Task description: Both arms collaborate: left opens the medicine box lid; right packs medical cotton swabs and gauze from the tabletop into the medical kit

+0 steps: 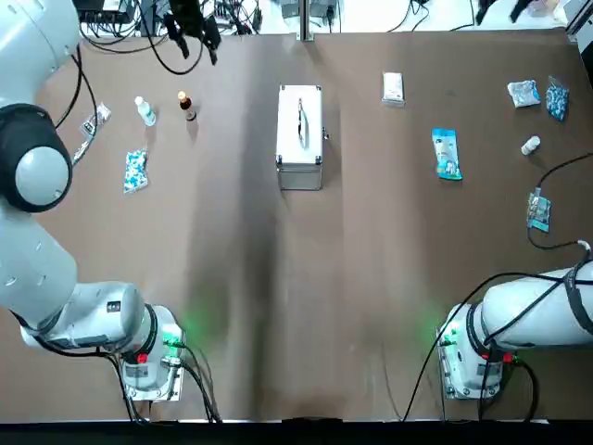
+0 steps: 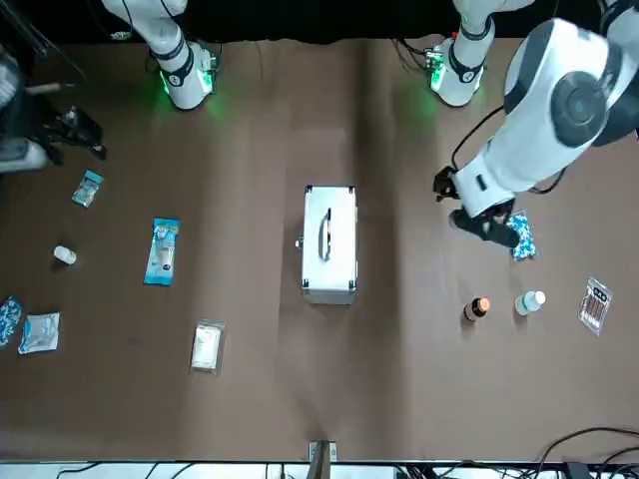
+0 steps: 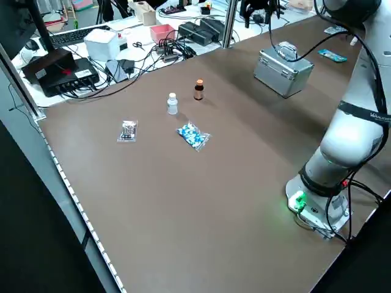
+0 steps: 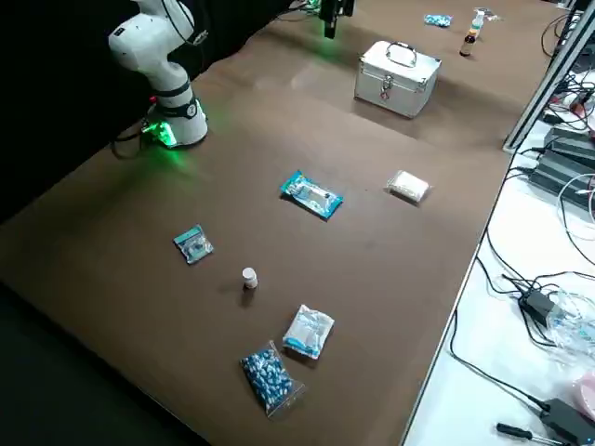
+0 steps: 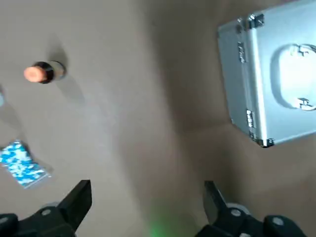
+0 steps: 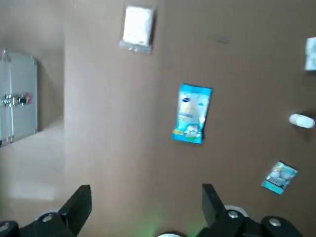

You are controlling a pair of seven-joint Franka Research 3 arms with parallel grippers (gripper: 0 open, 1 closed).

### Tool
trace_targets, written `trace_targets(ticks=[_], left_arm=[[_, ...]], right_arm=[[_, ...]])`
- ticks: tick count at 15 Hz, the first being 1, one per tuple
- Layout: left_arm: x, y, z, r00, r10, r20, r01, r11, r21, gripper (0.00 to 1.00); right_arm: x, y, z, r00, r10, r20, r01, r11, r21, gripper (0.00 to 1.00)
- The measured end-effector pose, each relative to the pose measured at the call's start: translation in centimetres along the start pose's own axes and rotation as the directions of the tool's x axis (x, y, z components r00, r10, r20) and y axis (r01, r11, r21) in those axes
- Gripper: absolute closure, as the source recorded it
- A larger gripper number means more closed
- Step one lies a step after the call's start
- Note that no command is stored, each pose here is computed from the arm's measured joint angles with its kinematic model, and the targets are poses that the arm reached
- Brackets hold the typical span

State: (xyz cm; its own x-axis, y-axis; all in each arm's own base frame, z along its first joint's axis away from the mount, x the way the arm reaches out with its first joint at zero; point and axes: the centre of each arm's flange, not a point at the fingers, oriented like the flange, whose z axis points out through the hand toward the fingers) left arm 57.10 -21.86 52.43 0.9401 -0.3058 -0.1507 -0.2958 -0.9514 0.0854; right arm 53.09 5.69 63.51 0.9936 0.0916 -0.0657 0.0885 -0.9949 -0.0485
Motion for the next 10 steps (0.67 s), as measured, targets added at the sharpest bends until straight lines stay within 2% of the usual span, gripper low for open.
trace_targets(ticks=[2,3,5,8,10], left_arm=[[0.5,1.9,1.4,1.0,0.014,0.027,-0.014,1.0,-0.017,0.0],[0.9,4.1,3.0,0.998,0.022,0.056,-0.02,0.999,-0.044,0.0],[1.4,6.1,4.3,0.998,0.028,0.064,-0.024,0.998,-0.057,0.0],[2.6,8.9,6.2,0.999,0.007,0.039,-0.004,0.997,-0.075,0.0],[3.5,11.1,7.7,1.0,-0.026,0.015,0.027,0.995,-0.092,0.0]], right_arm=[[1.2,-2.8,2.3,0.998,-0.052,0.044,0.052,0.999,0.004,0.01],[2.5,-5.9,5.1,0.99,-0.107,0.091,0.106,0.994,0.013,0.01],[3.5,-8.8,7.8,0.979,-0.155,0.129,0.154,0.988,0.014,0.01],[3.9,-12.6,10.1,0.959,-0.239,0.151,0.239,0.971,0.018,0.01],[3.8,-15.1,10.7,0.927,-0.347,0.142,0.346,0.938,0.027,0.01]])
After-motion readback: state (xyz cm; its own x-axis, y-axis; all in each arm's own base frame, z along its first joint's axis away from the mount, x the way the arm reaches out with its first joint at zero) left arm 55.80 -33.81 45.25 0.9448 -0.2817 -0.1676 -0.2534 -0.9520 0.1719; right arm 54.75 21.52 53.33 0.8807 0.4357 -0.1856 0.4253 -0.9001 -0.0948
